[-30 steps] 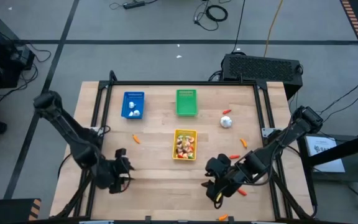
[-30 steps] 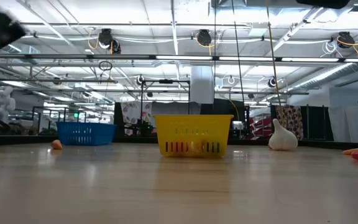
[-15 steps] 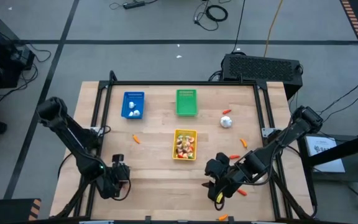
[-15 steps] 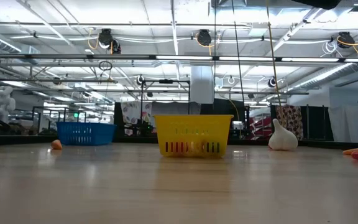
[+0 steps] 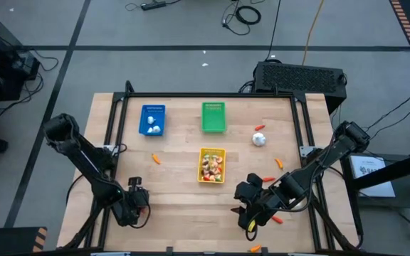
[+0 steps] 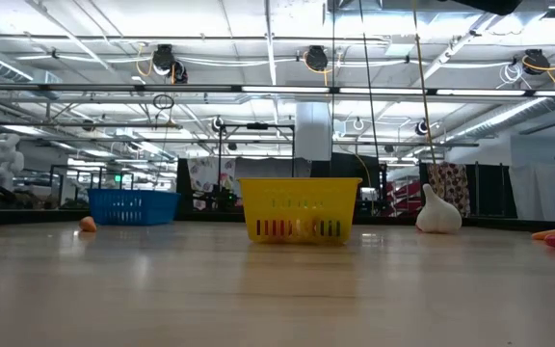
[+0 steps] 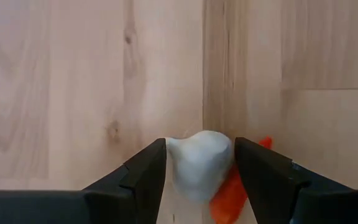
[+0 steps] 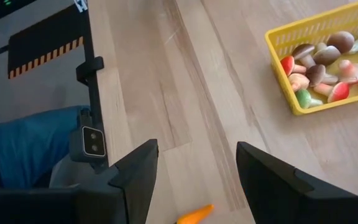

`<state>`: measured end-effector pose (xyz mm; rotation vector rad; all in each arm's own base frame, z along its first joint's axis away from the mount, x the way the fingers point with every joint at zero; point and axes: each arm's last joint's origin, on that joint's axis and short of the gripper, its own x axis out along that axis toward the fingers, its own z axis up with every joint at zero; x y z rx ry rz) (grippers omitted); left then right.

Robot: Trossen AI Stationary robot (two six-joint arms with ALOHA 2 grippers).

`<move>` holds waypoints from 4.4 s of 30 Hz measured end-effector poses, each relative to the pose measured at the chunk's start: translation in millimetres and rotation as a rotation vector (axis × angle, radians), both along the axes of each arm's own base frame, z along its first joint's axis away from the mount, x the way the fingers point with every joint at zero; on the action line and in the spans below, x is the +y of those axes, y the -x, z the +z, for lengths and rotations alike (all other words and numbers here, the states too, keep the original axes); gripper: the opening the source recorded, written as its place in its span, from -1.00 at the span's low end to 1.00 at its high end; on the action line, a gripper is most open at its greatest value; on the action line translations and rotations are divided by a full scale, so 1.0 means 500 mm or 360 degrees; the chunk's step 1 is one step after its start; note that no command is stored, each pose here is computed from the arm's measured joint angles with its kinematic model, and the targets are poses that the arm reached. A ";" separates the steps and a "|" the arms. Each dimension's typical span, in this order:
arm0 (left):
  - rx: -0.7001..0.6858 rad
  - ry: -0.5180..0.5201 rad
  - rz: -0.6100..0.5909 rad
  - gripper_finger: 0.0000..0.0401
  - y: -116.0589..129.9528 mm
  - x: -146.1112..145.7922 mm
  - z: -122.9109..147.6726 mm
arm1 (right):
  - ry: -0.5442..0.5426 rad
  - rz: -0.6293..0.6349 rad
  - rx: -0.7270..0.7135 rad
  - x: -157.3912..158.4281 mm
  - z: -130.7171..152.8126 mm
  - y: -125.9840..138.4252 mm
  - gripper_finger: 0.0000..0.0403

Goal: Sort produce into baskets
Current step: Put the white garlic into the blue bin

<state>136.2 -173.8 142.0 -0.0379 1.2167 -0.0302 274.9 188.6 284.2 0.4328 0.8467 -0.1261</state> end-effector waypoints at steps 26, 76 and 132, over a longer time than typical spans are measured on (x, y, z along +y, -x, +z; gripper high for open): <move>0.0015 -0.0037 0.0016 -0.27 0.014 0.016 -0.017 | -0.0032 -0.0036 0.0001 0.000 0.000 0.000 0.03; -0.0413 -0.0282 0.1490 0.00 -0.052 0.605 0.114 | 0.0380 0.0029 0.0102 0.024 -0.085 -0.029 0.03; -0.1218 0.0143 0.0007 0.04 -0.224 0.234 0.118 | -0.0283 -0.0493 0.2004 -0.062 -0.243 0.154 0.26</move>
